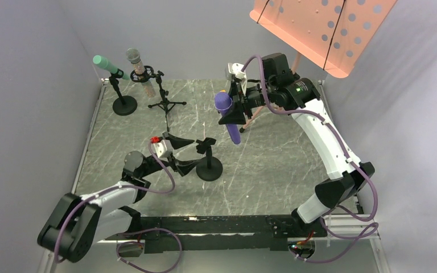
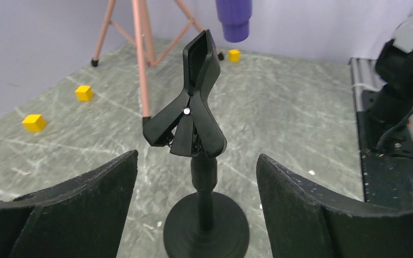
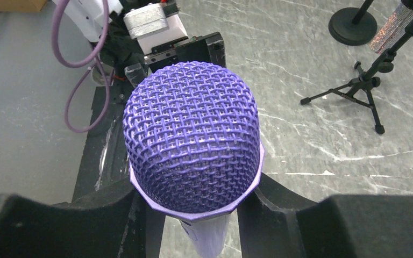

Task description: Attach the microphones to the stand

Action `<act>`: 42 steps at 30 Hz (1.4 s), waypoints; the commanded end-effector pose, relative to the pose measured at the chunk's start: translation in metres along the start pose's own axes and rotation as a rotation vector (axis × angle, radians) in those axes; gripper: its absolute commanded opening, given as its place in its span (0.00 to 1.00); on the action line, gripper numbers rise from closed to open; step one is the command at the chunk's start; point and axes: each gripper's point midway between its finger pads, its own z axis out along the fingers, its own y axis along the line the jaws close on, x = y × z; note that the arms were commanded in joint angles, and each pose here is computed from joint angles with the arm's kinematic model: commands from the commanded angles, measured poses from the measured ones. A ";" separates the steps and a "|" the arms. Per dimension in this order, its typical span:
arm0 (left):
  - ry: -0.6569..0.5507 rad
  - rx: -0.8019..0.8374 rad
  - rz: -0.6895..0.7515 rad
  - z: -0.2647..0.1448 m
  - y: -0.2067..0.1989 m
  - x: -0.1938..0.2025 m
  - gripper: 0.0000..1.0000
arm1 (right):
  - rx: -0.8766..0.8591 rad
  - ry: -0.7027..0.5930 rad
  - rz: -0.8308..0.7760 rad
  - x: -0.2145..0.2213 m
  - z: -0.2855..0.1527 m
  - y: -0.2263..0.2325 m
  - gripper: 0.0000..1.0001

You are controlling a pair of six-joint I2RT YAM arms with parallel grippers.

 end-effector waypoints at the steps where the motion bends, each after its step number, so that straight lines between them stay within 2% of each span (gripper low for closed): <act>1: -0.146 0.190 0.043 0.002 -0.021 -0.039 0.84 | -0.015 -0.026 -0.070 -0.017 -0.003 0.006 0.07; 12: -0.153 0.185 0.046 0.019 -0.003 -0.039 0.80 | -0.072 -0.013 -0.044 -0.013 0.014 0.008 0.07; 24: -0.112 0.206 0.018 0.022 -0.002 -0.023 0.67 | -0.097 0.003 -0.034 -0.010 0.026 0.008 0.07; 36: -0.043 0.188 0.033 0.026 0.002 -0.009 0.64 | -0.105 0.006 -0.026 -0.011 0.031 0.005 0.07; 38: -0.035 0.187 0.028 0.026 0.002 -0.008 0.58 | -0.110 0.008 -0.024 -0.010 0.033 0.004 0.07; 41: -0.026 0.188 0.015 0.029 0.004 -0.008 0.37 | -0.113 0.012 -0.020 -0.009 0.034 0.004 0.07; 42: -0.027 0.188 0.008 0.029 0.004 -0.008 0.35 | -0.114 0.014 -0.021 -0.009 0.036 0.004 0.07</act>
